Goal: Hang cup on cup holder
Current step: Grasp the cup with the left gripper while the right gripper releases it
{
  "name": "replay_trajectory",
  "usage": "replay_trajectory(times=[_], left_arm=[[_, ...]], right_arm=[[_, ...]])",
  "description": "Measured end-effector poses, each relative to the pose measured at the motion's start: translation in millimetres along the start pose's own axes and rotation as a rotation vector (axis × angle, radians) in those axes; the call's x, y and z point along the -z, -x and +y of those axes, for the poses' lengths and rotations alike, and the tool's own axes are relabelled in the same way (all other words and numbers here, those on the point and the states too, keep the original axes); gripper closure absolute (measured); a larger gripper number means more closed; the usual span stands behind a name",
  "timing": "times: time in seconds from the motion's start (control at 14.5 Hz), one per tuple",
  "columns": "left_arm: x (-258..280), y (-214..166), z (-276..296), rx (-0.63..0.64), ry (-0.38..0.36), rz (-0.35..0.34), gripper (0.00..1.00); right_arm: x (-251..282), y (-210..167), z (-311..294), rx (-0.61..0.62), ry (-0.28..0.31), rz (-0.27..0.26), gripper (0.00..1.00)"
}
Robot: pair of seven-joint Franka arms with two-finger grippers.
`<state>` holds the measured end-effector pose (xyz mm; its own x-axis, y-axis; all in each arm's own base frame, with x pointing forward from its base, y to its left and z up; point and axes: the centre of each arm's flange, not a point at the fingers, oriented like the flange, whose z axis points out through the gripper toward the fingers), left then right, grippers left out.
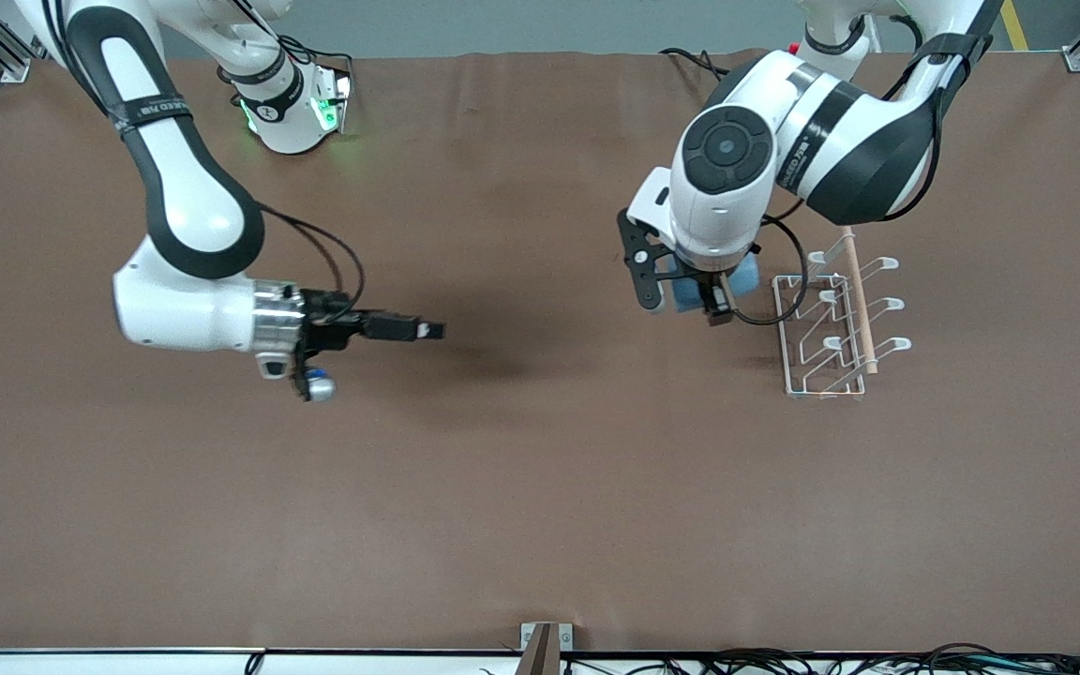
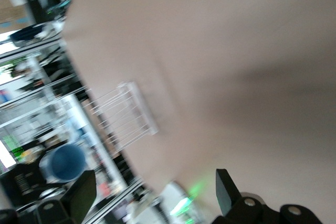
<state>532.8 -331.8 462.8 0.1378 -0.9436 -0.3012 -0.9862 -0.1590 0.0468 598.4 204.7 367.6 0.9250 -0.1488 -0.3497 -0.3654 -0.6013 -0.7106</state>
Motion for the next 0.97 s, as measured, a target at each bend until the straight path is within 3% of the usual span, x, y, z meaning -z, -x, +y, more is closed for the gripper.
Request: replay_trajectory(times=[0.21, 0.41, 0.62, 0.76, 0.97], left_arm=[[-36.4, 16.9, -10.0, -0.034, -0.105, -0.254, 0.19], [-77.0, 36.5, -31.8, -0.087, -0.166, -0.429, 0.19], [-121.9, 43.6, -48.2, -0.187, -0.188, -0.607, 0.19], [-151.0, 42.0, -54.4, -0.227, -0.188, -0.706, 0.19], [-182.8, 43.2, -63.4, -0.259, -0.189, -0.795, 0.19]], right_arm=[[61.6, -19.0, 32.1, 0.059, 0.242, 0.123, 0.00], [128.2, -31.9, 62.1, 0.114, 0.482, 0.239, 0.00], [190.8, -26.1, 65.1, 0.172, 0.662, 0.341, 0.00], [220.5, -6.2, 50.4, 0.212, 0.745, 0.373, 0.00], [254.5, 31.1, 29.0, 0.216, 0.775, 0.374, 0.00]])
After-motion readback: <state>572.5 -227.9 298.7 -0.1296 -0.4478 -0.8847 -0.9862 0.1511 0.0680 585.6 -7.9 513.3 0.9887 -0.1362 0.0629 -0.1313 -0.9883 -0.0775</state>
